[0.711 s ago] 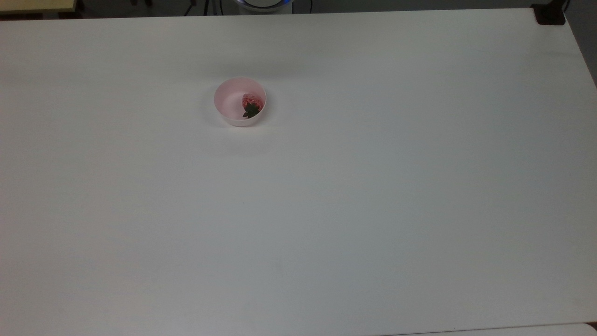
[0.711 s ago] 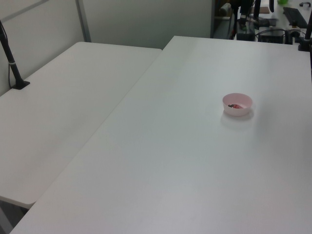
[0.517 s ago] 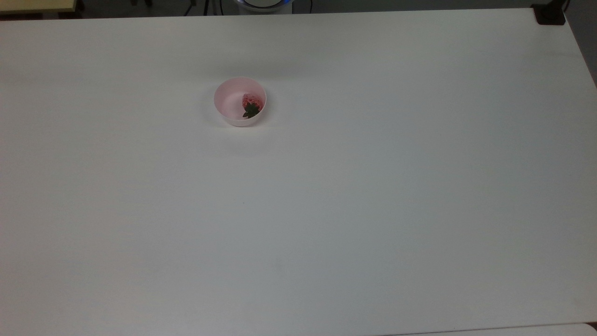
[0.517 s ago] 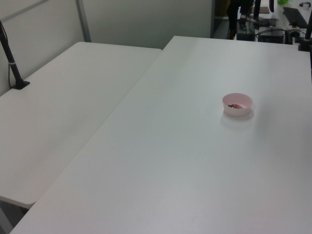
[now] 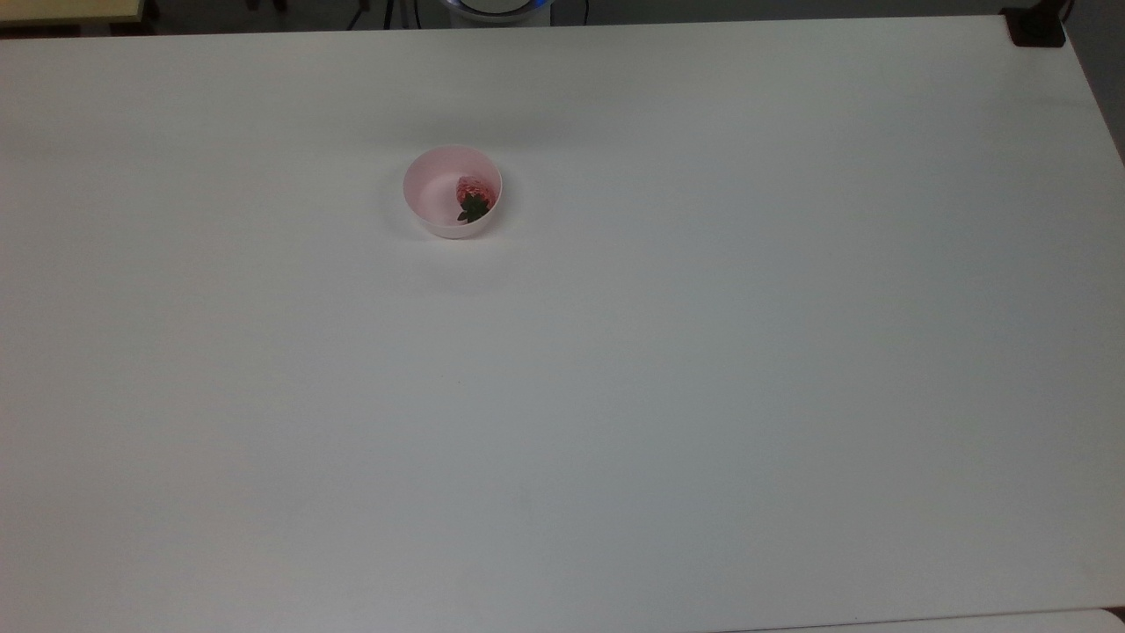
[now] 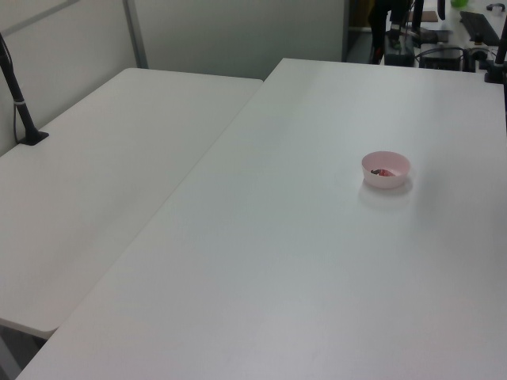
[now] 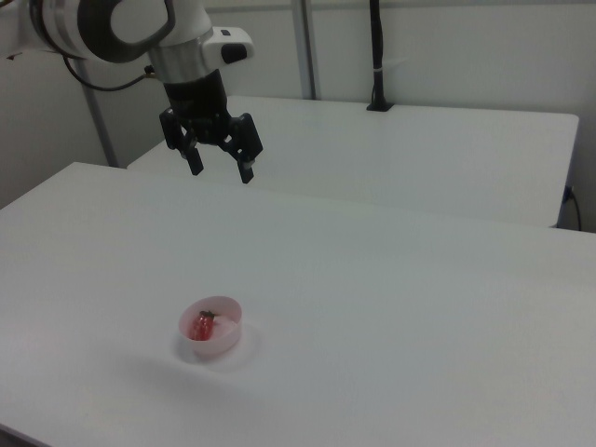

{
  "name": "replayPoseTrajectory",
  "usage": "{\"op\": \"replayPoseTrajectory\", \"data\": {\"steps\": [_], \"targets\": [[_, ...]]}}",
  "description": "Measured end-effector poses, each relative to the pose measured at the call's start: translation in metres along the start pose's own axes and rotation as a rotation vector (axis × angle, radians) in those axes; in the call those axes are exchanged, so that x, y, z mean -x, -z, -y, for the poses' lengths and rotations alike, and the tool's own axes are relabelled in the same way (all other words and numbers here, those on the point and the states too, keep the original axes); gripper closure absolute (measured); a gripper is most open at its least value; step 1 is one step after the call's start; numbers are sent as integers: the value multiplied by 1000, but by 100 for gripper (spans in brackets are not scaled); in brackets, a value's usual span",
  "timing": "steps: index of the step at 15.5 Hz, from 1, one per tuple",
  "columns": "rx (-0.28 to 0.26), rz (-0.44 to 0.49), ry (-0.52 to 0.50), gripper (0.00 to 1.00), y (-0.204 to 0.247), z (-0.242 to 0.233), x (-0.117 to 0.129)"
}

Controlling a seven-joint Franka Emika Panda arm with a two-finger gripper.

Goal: Pick up strawberry from bowl
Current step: 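Move the gripper toward the pink bowl with the strawberry, then lower the open gripper into the pink bowl around the strawberry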

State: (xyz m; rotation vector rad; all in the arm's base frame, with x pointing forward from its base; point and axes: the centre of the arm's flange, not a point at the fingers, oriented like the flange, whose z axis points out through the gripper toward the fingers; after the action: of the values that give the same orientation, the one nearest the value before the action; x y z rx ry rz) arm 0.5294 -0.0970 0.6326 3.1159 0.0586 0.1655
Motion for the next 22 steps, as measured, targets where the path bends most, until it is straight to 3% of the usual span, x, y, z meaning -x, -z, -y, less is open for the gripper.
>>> {"op": "replayPoseTrajectory", "data": {"steps": [8, 11, 14, 22], "targets": [[-2, 8, 21, 0, -2, 0, 0], [-8, 33, 138, 0, -13, 0, 0], [-12, 86, 243, 0, -38, 1, 1], [-52, 245, 307, 1, -123, 36, 16]]}}
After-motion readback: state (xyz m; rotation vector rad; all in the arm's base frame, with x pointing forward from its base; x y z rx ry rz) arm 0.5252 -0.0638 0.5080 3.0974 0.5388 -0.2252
